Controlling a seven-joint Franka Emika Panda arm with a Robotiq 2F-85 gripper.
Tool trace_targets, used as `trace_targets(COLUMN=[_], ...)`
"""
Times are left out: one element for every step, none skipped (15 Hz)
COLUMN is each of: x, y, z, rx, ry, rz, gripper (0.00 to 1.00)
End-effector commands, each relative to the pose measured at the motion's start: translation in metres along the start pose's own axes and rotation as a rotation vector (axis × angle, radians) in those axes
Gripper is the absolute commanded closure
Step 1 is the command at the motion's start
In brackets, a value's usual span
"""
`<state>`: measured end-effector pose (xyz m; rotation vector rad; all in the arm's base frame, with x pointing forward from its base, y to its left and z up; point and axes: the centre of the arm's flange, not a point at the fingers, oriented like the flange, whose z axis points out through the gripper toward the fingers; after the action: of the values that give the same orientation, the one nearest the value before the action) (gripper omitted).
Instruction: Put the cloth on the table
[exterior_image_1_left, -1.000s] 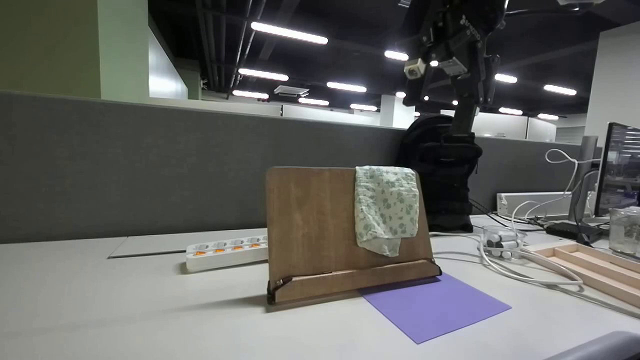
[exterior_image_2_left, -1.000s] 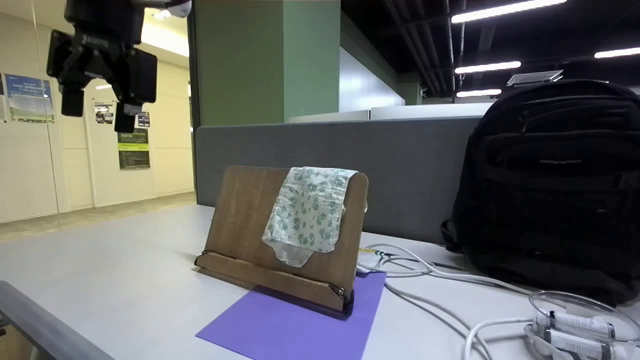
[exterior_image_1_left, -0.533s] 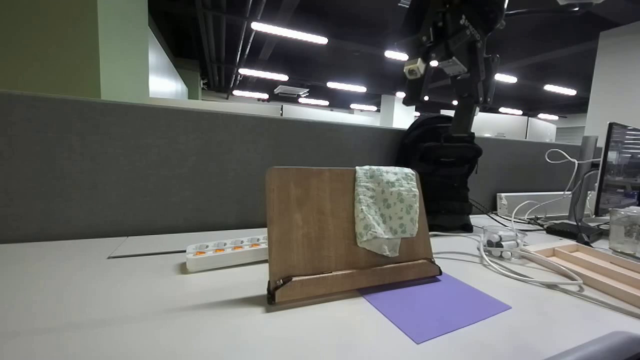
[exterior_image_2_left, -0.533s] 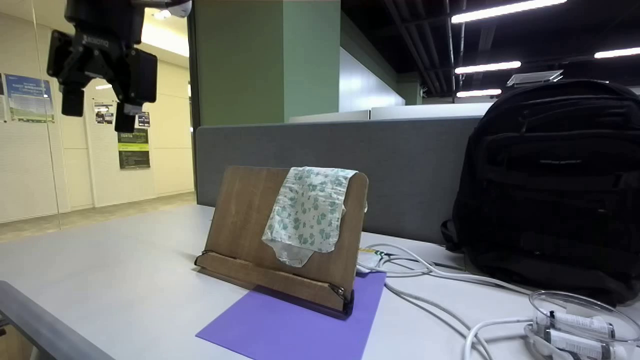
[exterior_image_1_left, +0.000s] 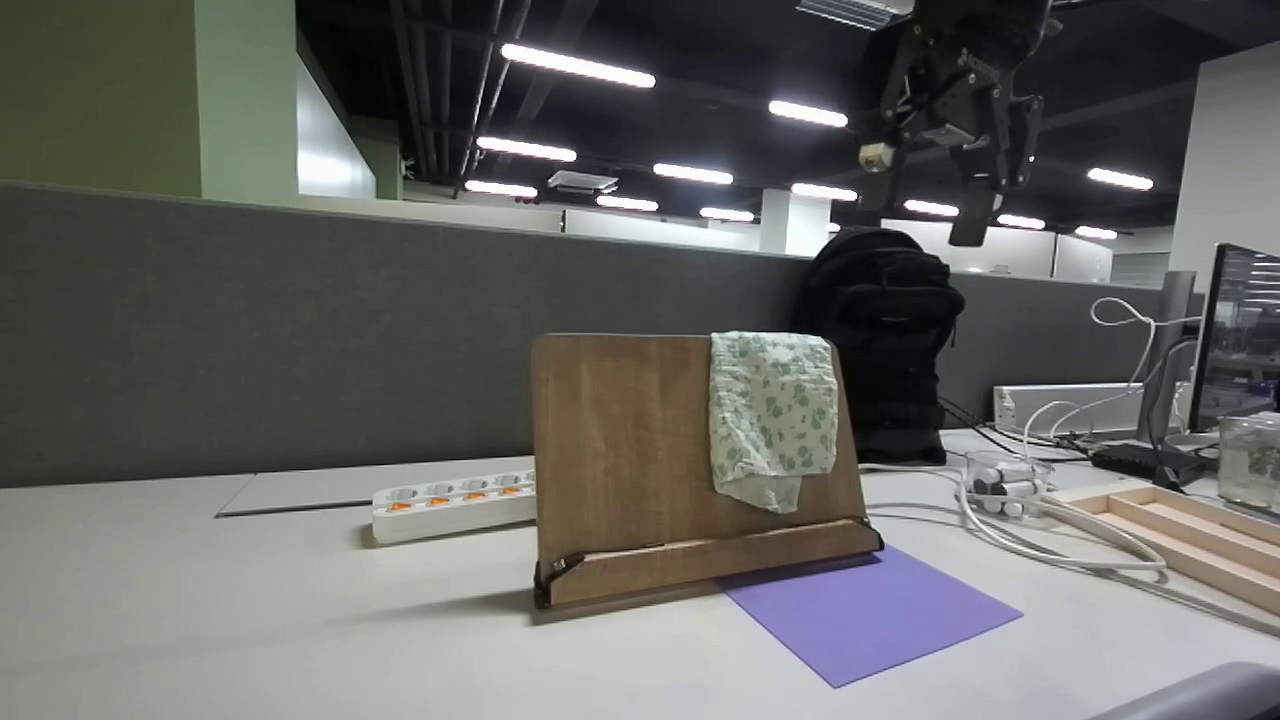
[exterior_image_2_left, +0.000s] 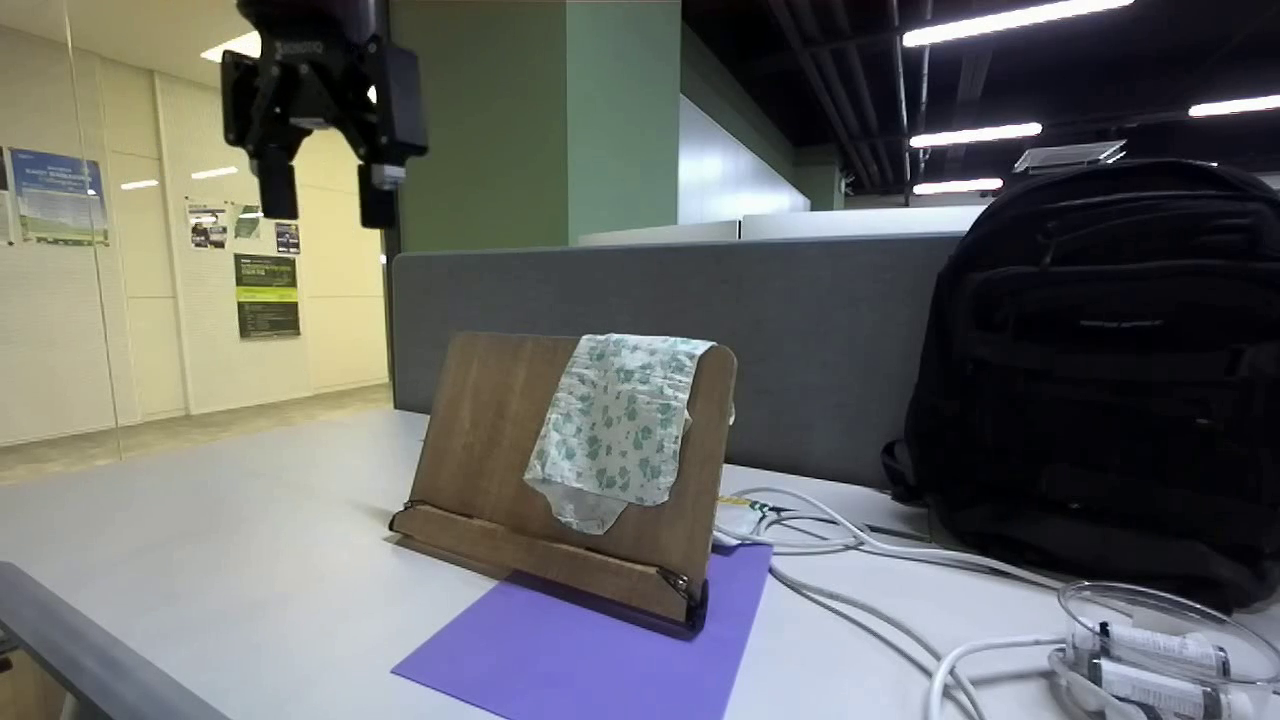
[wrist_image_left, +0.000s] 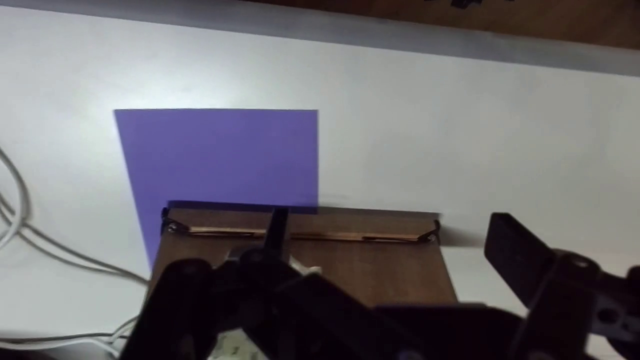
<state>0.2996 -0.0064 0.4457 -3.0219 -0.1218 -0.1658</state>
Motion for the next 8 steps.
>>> trace_targets(x=[0.022, 0.03, 0.039, 0.046, 0.055, 0.064, 0.075, 0.041], y=[0.035, 0.044, 0.052, 0.058, 0.063, 0.067, 0.071, 0.06], z=[-0.006, -0.006, -0.005, -0.003, 0.0, 0.004, 0.006, 0.006], rx=[-0.102, -0.122, -0.128, -0.13, -0.128, -0.13, -0.127, -0.12], ry=[0.029, 0.031, 0.028, 0.021, 0.014, 0.008, 0.015, 0.03], rz=[0.081, 0.084, 0.085, 0.088, 0.088, 0.088, 0.112, 0.075], gripper=[0.0, 0.0, 0.0, 0.0, 0.0, 0.0, 0.0, 0.0])
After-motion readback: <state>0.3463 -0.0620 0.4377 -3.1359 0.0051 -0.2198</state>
